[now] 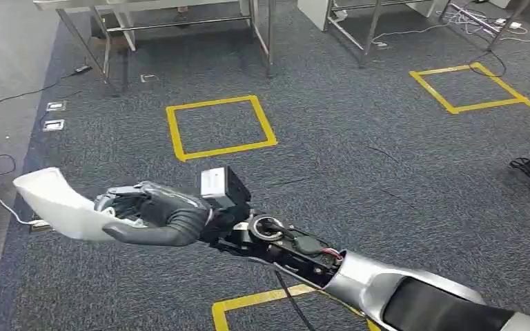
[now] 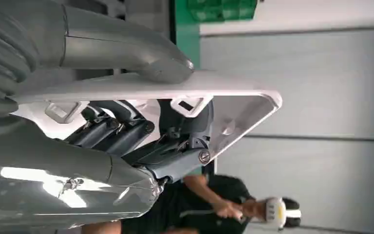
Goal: Take the parts from the cabinet and place them on the table.
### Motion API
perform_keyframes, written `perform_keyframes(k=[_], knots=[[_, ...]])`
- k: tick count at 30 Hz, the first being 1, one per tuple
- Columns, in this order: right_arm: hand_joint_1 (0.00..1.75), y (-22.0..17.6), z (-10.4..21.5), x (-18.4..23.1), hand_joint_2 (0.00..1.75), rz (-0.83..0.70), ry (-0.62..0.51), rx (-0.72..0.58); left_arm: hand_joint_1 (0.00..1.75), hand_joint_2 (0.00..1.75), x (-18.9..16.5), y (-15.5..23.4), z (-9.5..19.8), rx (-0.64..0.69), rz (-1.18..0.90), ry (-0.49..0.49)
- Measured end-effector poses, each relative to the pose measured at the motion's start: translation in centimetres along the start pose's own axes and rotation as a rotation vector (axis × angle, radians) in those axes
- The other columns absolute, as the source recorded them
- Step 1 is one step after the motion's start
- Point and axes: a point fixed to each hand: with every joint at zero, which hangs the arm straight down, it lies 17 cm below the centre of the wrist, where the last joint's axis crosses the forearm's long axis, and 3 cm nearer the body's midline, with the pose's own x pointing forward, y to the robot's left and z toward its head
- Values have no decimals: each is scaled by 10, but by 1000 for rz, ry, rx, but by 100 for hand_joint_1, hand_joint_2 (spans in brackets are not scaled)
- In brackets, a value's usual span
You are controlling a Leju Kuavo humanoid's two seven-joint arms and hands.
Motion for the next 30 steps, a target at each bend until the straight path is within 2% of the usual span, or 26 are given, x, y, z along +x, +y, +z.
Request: perform_keyframes(k=[1, 2, 17, 30], knots=[[175, -8, 2, 0, 175, 66, -1, -36, 0, 175, 0, 0, 0, -2, 4, 1], [175, -29, 4, 6, 175, 205, -14, -115, 0, 175, -1, 0, 0, 2, 17, 4], [175, -49, 11, 27, 175, 260, -47, -165, 0, 175, -4, 1, 1, 3, 18, 10], [175, -43, 18, 82, 175, 65, -189, -118, 0, 175, -6, 0, 2, 7, 17, 19]])
